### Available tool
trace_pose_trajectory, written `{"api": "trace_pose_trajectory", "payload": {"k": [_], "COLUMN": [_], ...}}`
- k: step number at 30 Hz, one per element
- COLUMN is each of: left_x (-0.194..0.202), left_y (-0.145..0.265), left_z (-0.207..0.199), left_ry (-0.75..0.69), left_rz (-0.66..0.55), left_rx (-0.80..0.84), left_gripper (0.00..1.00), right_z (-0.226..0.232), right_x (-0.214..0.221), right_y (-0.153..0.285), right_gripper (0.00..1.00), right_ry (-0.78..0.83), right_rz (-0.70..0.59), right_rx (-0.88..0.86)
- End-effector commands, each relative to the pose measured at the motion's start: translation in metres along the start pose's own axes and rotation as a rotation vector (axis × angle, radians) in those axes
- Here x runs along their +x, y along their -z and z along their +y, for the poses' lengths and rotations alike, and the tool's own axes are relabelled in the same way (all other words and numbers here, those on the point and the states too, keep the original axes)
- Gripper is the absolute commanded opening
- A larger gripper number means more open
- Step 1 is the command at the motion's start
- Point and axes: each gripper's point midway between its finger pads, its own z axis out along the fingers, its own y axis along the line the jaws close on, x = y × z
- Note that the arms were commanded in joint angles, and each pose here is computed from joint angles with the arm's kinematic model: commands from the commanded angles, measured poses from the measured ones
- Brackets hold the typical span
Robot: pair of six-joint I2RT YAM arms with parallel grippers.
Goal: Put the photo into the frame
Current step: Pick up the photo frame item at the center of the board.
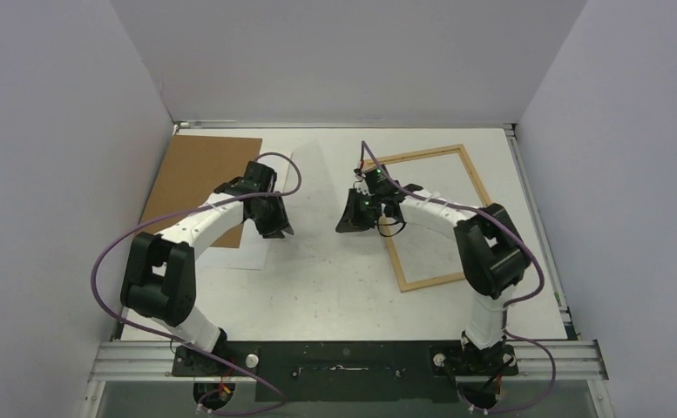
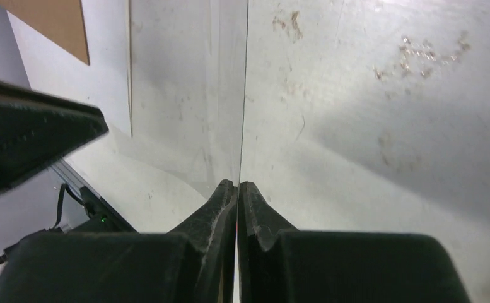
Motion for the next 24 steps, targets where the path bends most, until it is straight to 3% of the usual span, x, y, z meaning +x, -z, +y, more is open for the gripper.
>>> {"api": "trace_pose_trajectory", "payload": {"k": [1,5,9,13,20,24], "left_x": [-0.037,-0.054,-0.073,-0.081,-0.083,-0.078], "left_y": [0.038,0.054,0.068,0.070,0.039,0.016], "left_z": [-0.010,-0.007,-0.008,-0.014,-0.028,-0.046], "left_ry": [-0.016,0.024,0.038,0.016,-0.017,-0.063], "left_rz": [-0.142,-0.194,-0.239,-0.230,-0.134,-0.088], "left_rx": [0.044,0.072,0.117,0.142,0.178,0.174], "left_gripper": [0.30,0.40,0.57,0.69,0.74,0.74], "right_z": [0.001,0.007,0.002,-0.008,-0.072,-0.087], "right_x": [0.000,-0.012,-0.022,-0.035,-0.057,-0.081], "right_y": [0.065,0.109,0.139,0.169,0.219,0.246], "right_gripper": [0.00,0.00,0.00,0.00,0.00,0.00], "right_ry": [0.062,0.074,0.046,0.040,-0.008,-0.047], "right_rz": [-0.048,-0.117,-0.146,-0.188,-0.221,-0.335], "right_rx": [0.113,0.173,0.225,0.281,0.394,0.391]}}
